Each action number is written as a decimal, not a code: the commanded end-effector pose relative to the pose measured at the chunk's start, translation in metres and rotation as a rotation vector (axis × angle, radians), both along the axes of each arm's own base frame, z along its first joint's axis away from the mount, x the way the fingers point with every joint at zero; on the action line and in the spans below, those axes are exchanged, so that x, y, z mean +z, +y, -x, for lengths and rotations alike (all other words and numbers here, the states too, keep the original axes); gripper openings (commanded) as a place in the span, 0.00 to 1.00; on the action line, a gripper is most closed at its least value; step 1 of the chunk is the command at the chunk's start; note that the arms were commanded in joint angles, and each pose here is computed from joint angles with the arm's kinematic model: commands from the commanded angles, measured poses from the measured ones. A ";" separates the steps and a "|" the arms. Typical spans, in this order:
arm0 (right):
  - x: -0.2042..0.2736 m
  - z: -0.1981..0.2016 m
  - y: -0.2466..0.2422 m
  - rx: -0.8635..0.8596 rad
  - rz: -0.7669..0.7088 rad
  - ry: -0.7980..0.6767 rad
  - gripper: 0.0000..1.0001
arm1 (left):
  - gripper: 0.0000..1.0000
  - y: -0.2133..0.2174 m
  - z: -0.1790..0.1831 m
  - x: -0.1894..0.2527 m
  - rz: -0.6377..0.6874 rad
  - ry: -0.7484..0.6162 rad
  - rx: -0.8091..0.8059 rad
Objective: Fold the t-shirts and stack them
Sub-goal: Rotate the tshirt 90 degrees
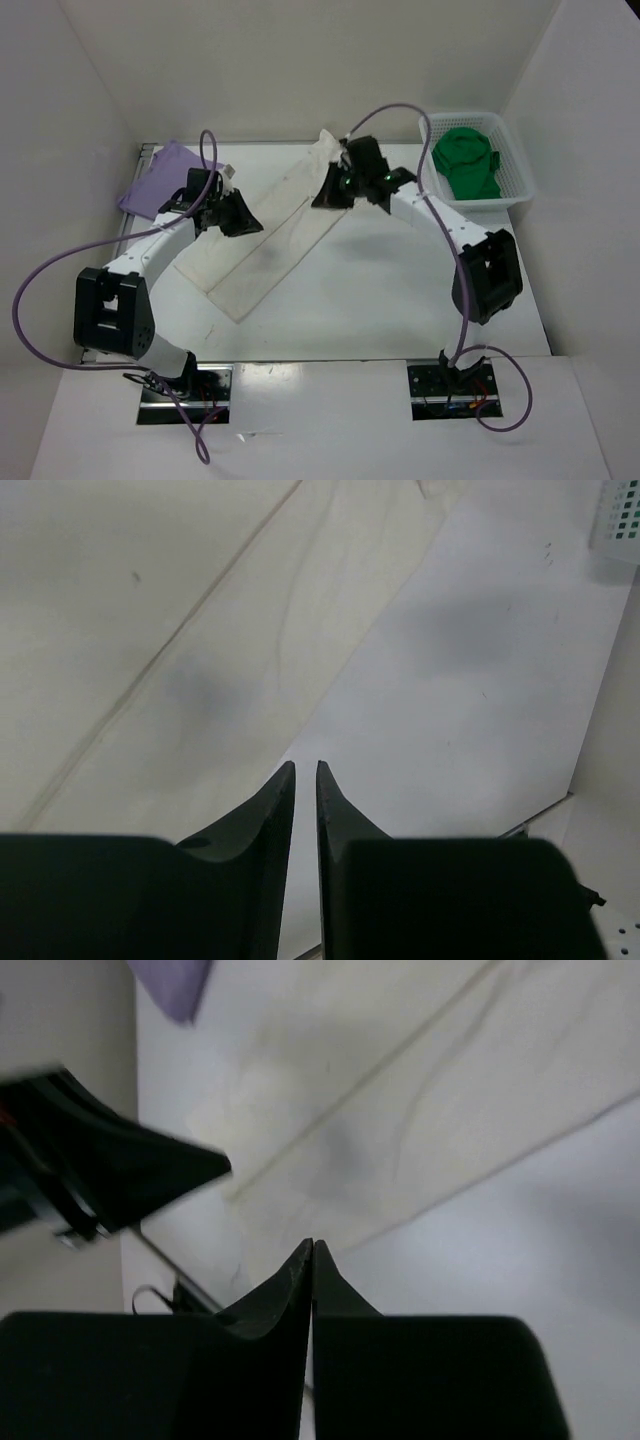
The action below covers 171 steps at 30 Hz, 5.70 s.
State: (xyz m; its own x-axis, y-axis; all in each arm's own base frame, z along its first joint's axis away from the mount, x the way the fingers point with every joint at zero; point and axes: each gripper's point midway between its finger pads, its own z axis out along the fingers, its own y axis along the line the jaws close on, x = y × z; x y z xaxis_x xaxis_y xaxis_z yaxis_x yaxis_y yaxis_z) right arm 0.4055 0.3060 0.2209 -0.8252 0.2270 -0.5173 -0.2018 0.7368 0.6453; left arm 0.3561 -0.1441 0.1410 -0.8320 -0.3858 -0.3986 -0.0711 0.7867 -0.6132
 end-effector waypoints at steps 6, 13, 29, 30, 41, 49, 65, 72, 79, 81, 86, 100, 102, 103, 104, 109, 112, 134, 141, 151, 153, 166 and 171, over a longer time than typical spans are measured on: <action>-0.137 0.115 0.064 0.146 -0.014 0.299 0.43 | 0.16 0.009 -0.026 0.014 -0.060 -0.083 0.016; -0.183 0.100 0.071 0.076 0.014 0.355 0.57 | 0.17 0.006 -0.009 -0.013 -0.039 -0.019 -0.001; -0.210 0.090 0.065 0.032 0.110 0.382 0.00 | 0.25 0.006 -0.002 -0.014 -0.026 -0.014 0.011; -0.207 0.095 0.060 0.041 0.122 0.380 0.00 | 0.27 0.008 -0.003 -0.013 -0.040 -0.017 0.011; -0.208 0.176 -0.039 0.140 0.272 0.483 0.00 | 0.43 0.001 -0.036 -0.014 -0.049 -0.045 0.002; -0.188 0.186 -0.087 0.126 0.302 0.507 0.08 | 0.50 -0.013 -0.079 -0.050 -0.081 -0.005 -0.048; -0.130 0.026 -0.125 -0.105 0.148 0.278 0.18 | 0.26 -0.080 -0.102 -0.110 0.041 0.042 -0.229; -0.142 -0.040 -0.141 -0.198 0.132 0.259 0.53 | 0.03 -0.062 -0.080 -0.118 -0.014 0.068 -0.140; -0.171 -0.082 -0.127 -0.158 0.113 0.302 0.53 | 0.10 -0.042 -0.048 -0.108 -0.044 0.086 -0.026; -0.172 -0.089 -0.125 -0.142 0.117 0.311 0.53 | 0.48 -0.035 -0.050 -0.089 -0.013 0.057 -0.004; -0.139 -0.084 -0.121 -0.110 0.123 0.242 0.58 | 0.73 -0.014 -0.089 -0.023 0.000 -0.101 0.068; -0.119 0.036 -0.097 0.057 0.107 0.284 0.08 | 0.53 -0.034 -0.271 -0.045 0.056 -0.223 0.058; -0.119 0.046 -0.099 0.063 0.102 0.293 0.11 | 0.53 -0.037 -0.277 -0.077 0.053 -0.161 0.051; -0.115 0.050 -0.096 0.072 0.101 0.282 0.11 | 0.50 -0.038 -0.289 -0.056 0.052 -0.203 0.044; -0.113 0.054 -0.095 0.071 0.088 0.292 0.12 | 0.49 -0.039 -0.293 -0.057 0.053 -0.207 0.044; -0.123 0.066 -0.102 0.041 0.104 0.321 0.37 | 0.36 -0.043 -0.308 -0.061 0.072 -0.241 0.043; -0.143 0.070 -0.109 0.019 0.145 0.361 0.44 | 0.24 -0.041 -0.317 -0.065 0.063 -0.262 0.058; -0.194 0.173 -0.071 0.171 0.194 0.629 0.71 | 0.18 -0.008 -0.372 -0.018 0.013 -0.552 0.164; -0.207 0.208 -0.057 0.166 0.157 0.697 0.57 | 0.18 0.002 -0.367 -0.040 -0.031 -0.496 0.162; -0.220 0.242 -0.094 0.122 0.276 0.750 0.00 | 0.16 0.023 -0.368 -0.047 -0.049 -0.481 0.184; -0.217 0.245 -0.094 0.123 0.261 0.759 0.00 | 0.16 0.023 -0.369 -0.050 -0.049 -0.481 0.184; -0.198 0.221 -0.094 0.080 0.296 0.704 0.45 | 0.77 0.021 -0.368 -0.039 -0.020 -0.505 0.146; -0.172 0.204 -0.085 0.101 0.240 0.613 0.55 | 1.00 0.037 -0.343 0.013 -0.069 -0.506 0.166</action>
